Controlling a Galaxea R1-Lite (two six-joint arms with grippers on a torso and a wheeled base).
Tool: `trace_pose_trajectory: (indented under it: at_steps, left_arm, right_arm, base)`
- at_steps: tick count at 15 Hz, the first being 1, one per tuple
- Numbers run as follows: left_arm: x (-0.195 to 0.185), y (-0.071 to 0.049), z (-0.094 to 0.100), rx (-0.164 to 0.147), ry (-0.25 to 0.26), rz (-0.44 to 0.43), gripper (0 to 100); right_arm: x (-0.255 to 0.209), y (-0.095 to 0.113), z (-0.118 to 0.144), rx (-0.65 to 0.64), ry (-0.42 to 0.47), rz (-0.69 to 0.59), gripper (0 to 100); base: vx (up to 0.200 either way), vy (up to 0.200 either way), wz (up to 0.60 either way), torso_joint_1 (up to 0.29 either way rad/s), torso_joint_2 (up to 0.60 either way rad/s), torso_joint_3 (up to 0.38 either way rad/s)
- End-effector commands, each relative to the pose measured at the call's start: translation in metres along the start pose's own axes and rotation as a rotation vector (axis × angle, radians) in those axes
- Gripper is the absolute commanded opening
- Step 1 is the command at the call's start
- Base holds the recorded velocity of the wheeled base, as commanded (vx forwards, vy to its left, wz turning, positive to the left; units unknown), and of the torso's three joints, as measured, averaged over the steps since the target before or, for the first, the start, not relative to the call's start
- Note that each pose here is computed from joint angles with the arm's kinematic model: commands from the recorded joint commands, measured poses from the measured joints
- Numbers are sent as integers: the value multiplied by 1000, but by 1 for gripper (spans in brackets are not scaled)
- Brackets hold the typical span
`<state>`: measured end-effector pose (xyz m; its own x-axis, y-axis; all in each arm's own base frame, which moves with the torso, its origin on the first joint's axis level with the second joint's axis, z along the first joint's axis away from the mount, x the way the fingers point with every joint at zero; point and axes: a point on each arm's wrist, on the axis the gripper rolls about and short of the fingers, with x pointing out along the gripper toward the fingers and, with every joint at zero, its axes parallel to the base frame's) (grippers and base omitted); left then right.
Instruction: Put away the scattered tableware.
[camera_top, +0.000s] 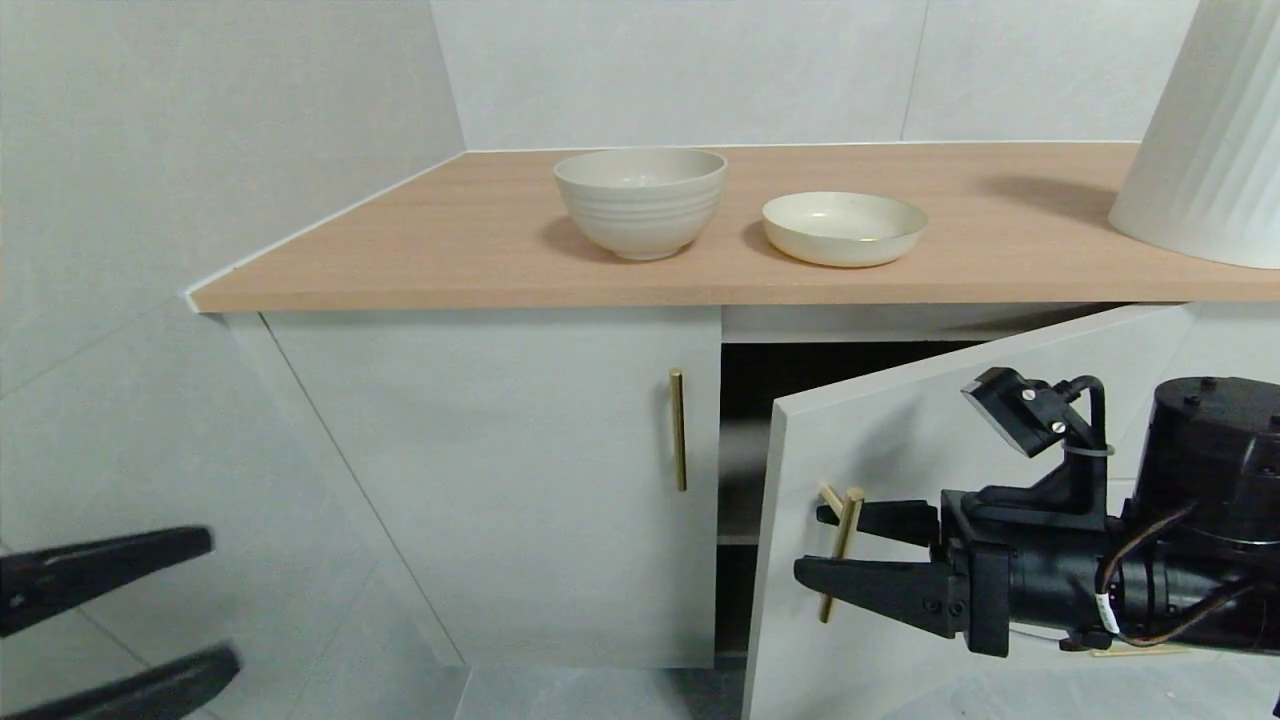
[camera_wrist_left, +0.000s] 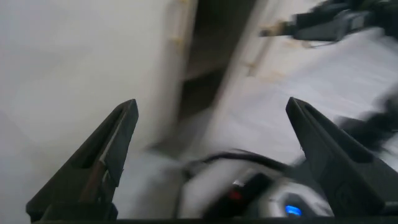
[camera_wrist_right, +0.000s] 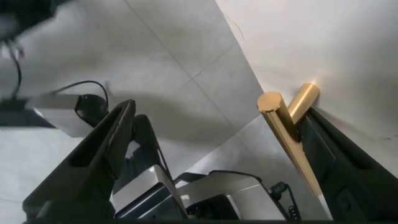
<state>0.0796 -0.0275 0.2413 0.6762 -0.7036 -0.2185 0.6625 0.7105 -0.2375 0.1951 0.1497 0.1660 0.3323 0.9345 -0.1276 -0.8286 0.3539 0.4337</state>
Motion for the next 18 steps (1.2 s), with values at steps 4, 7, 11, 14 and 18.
trace_pose_trajectory:
  at_steps: [4, 7, 11, 14, 18]
  left_arm:
    - [162, 31, -11, -186, 143, -120, 100]
    - [184, 28, -21, -233, 110, -165, 100]
    - [190, 24, -25, -233, 121, -187, 100]
    - [190, 21, -28, -233, 135, -198, 0]
    - [196, 22, -29, -232, 140, -196, 0]
  right_arm:
    - [2, -2, -1, 1, -2, -26, 100]
    - [2, -1, -1, 0, -5, -25, 100]
    - [3, -3, -2, 6, 3, -28, 100]
    - [4, -4, -3, 8, 8, -27, 100]
    - [4, -4, -4, 10, 11, -28, 100]
  base:
    - [0, 0, 0, 0, 0, 0]
    - [0, 0, 0, 0, 0, 0]
    - [0, 0, 0, 0, 0, 0]
    - [0, 0, 0, 0, 0, 0]
    - [0, 0, 0, 0, 0, 0]
